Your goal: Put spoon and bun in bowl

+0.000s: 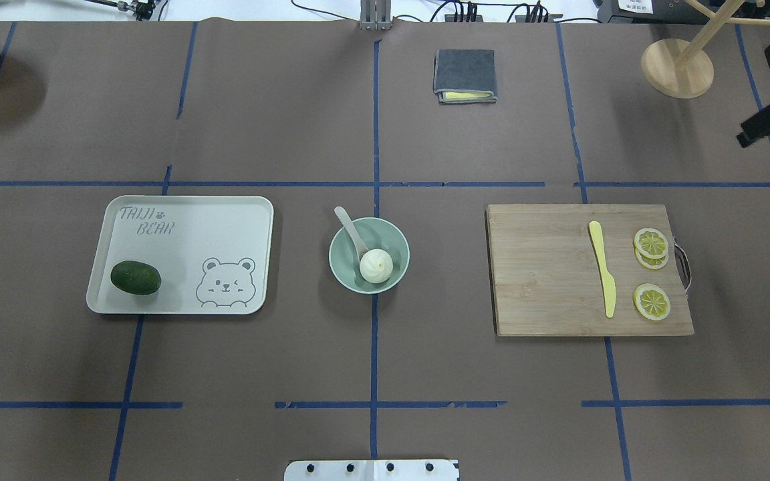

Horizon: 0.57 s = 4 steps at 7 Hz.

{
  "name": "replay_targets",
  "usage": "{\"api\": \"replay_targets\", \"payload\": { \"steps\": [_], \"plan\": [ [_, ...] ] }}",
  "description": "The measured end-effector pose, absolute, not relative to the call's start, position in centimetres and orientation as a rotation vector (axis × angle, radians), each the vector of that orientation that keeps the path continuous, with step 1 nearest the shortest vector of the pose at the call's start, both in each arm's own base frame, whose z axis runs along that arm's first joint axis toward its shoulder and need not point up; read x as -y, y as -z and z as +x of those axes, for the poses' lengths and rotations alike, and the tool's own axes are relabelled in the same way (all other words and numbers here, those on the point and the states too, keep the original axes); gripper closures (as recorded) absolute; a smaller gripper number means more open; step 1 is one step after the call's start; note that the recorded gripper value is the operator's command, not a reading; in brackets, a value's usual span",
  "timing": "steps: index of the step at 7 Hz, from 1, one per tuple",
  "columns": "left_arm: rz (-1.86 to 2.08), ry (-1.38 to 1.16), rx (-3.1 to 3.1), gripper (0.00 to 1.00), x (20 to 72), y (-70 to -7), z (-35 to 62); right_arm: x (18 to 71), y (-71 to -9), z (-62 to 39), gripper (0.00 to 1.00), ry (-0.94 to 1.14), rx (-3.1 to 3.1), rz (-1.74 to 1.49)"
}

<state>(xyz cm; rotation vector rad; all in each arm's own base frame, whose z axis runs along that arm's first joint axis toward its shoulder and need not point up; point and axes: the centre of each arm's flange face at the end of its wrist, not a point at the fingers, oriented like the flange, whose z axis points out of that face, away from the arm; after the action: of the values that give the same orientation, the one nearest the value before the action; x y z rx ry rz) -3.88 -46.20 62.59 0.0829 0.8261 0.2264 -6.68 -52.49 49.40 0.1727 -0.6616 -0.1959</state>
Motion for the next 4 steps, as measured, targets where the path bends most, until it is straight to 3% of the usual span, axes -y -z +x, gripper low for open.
{"api": "replay_targets", "payload": {
  "steps": [4],
  "plan": [
    [0.086, -0.228, -0.824, 0.00, 46.2, -62.5, -3.9, 45.0, -59.7, -0.6, 0.00, 0.065, 0.622, 0.007]
  ]
}}
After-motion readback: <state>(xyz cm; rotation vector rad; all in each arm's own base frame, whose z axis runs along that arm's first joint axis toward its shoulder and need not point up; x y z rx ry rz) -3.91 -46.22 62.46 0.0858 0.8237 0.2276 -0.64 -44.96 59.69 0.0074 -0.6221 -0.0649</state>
